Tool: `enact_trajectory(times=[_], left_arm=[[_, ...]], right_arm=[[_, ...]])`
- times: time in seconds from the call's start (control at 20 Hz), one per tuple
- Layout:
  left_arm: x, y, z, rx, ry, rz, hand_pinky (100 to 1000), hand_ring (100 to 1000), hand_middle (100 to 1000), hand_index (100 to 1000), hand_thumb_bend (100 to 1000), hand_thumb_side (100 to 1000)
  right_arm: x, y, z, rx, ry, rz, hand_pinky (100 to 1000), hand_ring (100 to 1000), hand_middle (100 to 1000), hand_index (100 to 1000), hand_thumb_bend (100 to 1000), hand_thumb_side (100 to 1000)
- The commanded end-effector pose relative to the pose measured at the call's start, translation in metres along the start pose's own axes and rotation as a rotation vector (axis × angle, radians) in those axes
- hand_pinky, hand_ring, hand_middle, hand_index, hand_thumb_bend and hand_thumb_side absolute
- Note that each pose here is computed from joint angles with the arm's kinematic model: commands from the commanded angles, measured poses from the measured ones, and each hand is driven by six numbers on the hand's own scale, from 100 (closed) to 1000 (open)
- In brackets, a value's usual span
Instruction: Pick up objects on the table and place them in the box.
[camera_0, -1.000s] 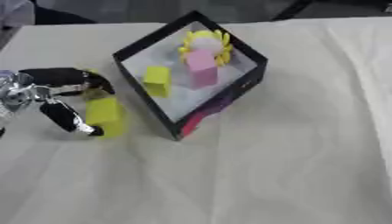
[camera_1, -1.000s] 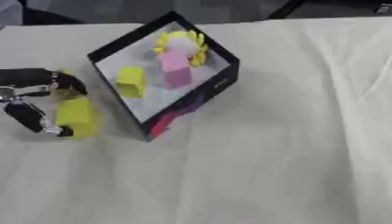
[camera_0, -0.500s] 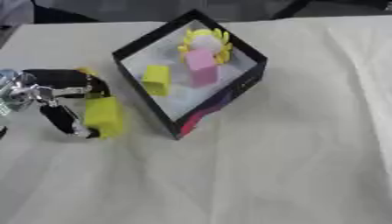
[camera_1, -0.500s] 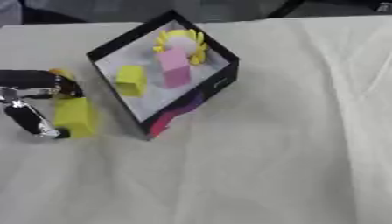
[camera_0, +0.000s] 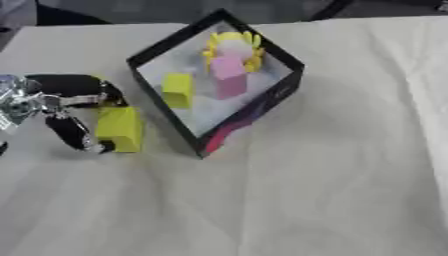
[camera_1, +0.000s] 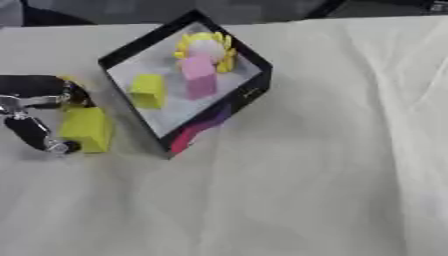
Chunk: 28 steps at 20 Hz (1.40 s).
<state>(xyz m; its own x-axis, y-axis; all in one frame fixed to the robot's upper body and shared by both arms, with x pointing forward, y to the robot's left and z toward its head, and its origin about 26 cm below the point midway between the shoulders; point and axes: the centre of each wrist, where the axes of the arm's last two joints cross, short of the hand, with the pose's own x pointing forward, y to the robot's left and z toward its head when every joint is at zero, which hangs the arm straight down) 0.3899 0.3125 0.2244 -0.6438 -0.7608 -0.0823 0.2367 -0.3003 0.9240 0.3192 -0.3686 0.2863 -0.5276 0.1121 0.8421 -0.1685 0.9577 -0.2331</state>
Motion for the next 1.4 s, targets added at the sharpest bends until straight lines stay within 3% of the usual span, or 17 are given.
enact_trajectory(times=[0.05,0.2,0.3,0.35,0.8,0.9,0.95,1.4], left_arm=[[-0.001,0.022,0.027,0.063,0.013,-0.062,861,809,629,538,281,288],[0.004,0.036,0.044,0.131,-0.012,-0.099,844,792,614,535,231,269],[0.009,0.045,0.055,0.179,-0.040,-0.118,820,777,599,531,115,242],[0.012,0.050,0.058,0.204,-0.056,-0.121,810,772,593,529,100,236],[0.014,0.097,0.067,0.386,-0.160,-0.050,786,756,577,533,100,217],[0.010,0.102,0.065,0.402,-0.190,-0.022,781,751,570,535,100,273],[0.008,0.105,0.063,0.410,-0.207,-0.011,779,750,571,538,100,222],[-0.014,0.115,0.035,0.466,-0.319,0.035,778,744,566,546,100,240]], right_arm=[[0.009,-0.005,-0.001,-0.005,-0.018,0.028,975,733,645,816,100,544],[0.010,-0.005,-0.002,-0.002,-0.021,0.030,974,732,644,816,100,542],[0.011,-0.005,-0.002,0.000,-0.025,0.031,974,732,644,816,100,541],[0.011,-0.005,-0.003,0.003,-0.027,0.032,974,732,644,816,100,540],[0.017,0.000,-0.009,0.029,-0.056,0.025,974,732,644,816,100,538],[0.018,0.001,-0.011,0.037,-0.063,0.022,974,732,644,816,100,553],[0.019,0.002,-0.012,0.041,-0.067,0.021,974,732,644,815,100,538],[0.029,0.014,-0.026,0.107,-0.104,0.000,974,731,643,815,100,539]])
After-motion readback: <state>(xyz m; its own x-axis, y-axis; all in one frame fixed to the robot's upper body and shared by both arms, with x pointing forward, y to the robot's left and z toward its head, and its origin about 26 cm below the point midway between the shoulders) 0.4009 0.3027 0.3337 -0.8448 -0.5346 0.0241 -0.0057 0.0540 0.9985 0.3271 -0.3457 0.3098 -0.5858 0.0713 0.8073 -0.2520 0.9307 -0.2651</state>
